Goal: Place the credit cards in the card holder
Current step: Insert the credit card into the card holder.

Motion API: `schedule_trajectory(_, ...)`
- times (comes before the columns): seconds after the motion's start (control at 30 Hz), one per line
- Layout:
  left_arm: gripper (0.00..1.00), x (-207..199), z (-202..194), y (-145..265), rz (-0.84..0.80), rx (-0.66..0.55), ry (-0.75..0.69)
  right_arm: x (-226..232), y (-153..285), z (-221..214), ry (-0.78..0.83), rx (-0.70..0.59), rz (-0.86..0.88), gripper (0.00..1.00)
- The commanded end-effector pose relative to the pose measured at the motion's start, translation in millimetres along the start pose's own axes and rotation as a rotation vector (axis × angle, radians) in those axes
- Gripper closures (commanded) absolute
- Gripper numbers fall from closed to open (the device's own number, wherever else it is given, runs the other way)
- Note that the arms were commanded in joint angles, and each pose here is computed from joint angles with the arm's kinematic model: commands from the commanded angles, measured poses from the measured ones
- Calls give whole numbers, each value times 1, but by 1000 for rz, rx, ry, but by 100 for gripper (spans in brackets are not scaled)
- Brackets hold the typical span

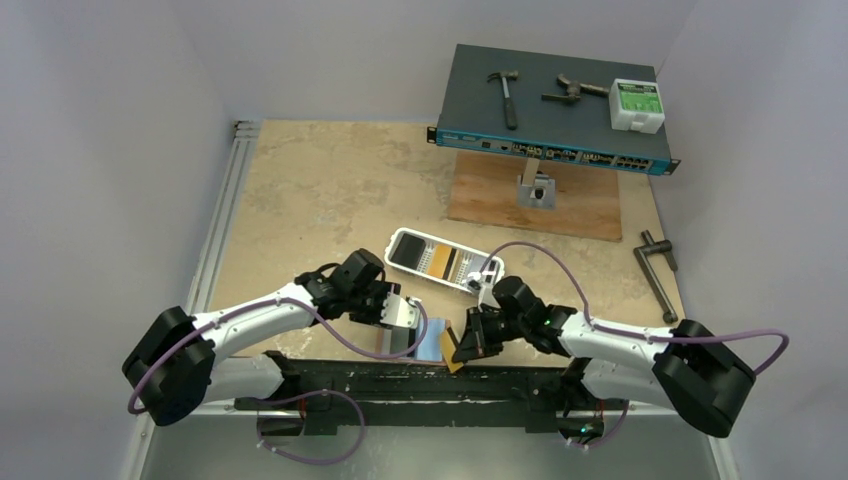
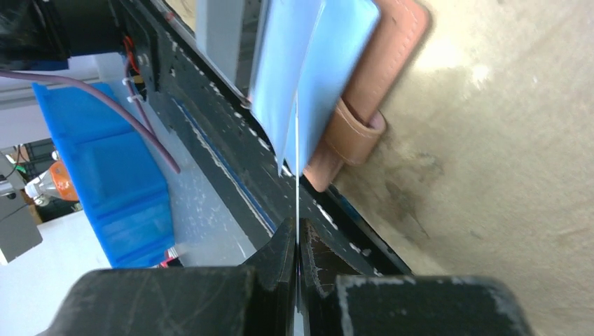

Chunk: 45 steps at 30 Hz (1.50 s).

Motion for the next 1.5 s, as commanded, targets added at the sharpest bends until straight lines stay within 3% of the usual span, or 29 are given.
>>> schedule_trajectory(0.0, 55, -1, 1, 2, 16, -19, 5, 23, 1, 27, 85, -64, 83, 100)
schedule_trajectory(0.33, 55, -4, -3, 8, 22, 5, -12, 26, -16, 41, 82, -44, 124, 100)
schedule_trajectory(0.7, 58, -8, -9, 29, -23, 110, -57, 39, -38, 63, 108, -33, 177, 100)
schedule_trajectory(0.83, 57, -5, -3, 38, -7, 72, -72, 37, -40, 60, 107, -17, 169, 100)
schedule_trajectory(0.97, 57, -8, 1, 48, -7, 5, -163, 33, -42, 59, 108, -15, 144, 100)
schedule_trajectory(1.13, 52, -38, -6, 46, -20, -252, -534, 28, -48, 60, 105, -15, 134, 100)
schedule_trajectory(1.23, 49, -50, -11, 34, -11, -325, -704, 27, -54, 63, 110, -7, 142, 100)
schedule_trajectory(1.47, 48, -43, -5, 15, -6, -359, -768, 25, -67, 70, 121, 20, 158, 100)
Point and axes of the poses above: each gripper's point midway between its finger pads, its own y axis back along the fingers, its own x axis along the line the jaws close on, z = x × y, the point moved 10 cm from there along y, back along the fingers, and after that the axes turned 9 degrees about y, right-handed, at the moved point
